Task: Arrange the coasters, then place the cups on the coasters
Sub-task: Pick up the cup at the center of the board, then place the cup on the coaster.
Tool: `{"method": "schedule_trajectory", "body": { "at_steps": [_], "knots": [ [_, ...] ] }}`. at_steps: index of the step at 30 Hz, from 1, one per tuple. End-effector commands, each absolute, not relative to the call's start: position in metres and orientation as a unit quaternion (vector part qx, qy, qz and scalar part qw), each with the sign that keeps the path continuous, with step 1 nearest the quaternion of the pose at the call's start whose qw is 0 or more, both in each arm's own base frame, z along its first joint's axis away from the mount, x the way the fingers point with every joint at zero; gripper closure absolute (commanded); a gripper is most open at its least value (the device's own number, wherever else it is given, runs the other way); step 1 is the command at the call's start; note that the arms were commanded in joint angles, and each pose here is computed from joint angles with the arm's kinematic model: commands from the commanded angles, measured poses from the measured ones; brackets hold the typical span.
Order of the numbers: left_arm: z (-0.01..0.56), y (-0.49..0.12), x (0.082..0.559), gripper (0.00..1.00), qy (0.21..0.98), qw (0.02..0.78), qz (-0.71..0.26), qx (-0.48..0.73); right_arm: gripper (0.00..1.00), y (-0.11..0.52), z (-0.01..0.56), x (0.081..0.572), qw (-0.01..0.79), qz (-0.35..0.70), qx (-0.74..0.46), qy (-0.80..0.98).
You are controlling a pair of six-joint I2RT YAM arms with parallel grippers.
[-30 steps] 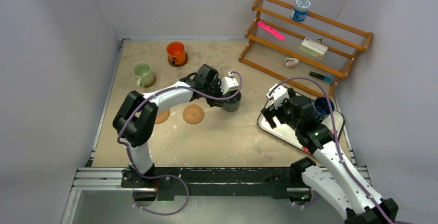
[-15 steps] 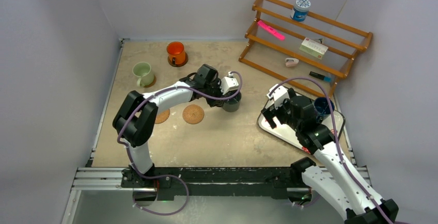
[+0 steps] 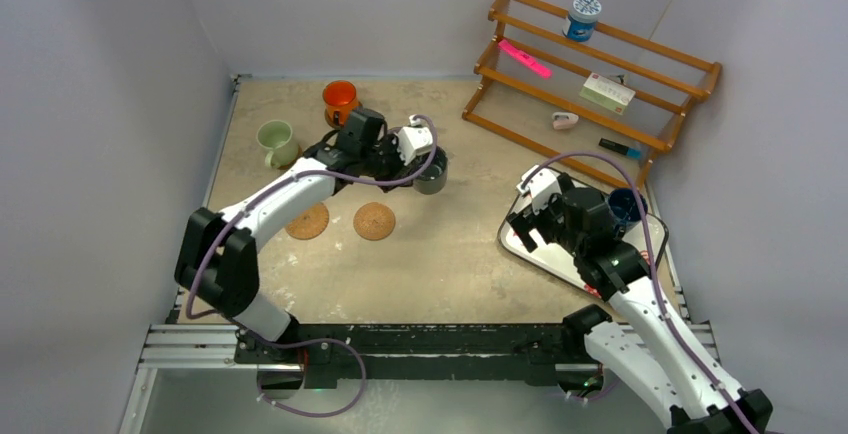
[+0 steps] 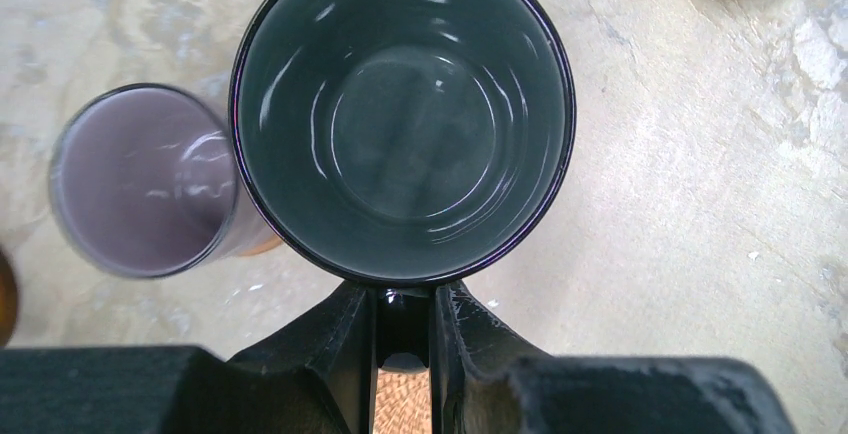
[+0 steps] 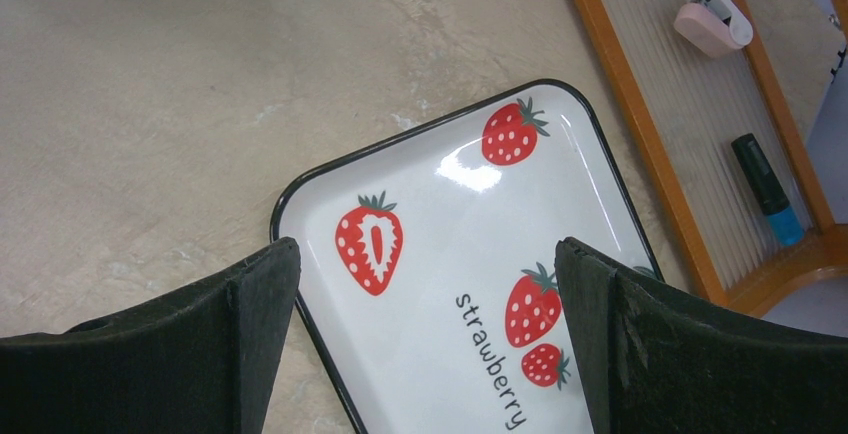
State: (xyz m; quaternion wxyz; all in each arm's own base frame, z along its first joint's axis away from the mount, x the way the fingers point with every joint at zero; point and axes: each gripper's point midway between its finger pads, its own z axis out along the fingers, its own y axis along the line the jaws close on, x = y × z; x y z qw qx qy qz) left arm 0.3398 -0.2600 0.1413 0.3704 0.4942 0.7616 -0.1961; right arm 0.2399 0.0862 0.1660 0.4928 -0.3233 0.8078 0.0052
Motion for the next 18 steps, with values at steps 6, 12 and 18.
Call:
{"method": "schedule_trajectory", "body": {
  "at_steps": [6, 12, 18],
  "knots": [
    [0.215, -0.219, 0.337, 1.00, 0.737, 0.469, -0.181, 0.452, 0.01, 0.086, 0.169, 0.240, 0.485, 0.002, -0.336, 0.807],
    [0.224, -0.172, 0.341, 1.00, 0.759, 0.488, -0.147, 0.404, 0.01, 0.091, 0.168, 0.234, 0.492, 0.017, -0.350, 0.797],
    [0.216, -0.126, 0.338, 1.00, 0.781, 0.491, -0.132, 0.364, 0.01, 0.096, 0.163, 0.229, 0.488, 0.032, -0.364, 0.793]
  ]
}}
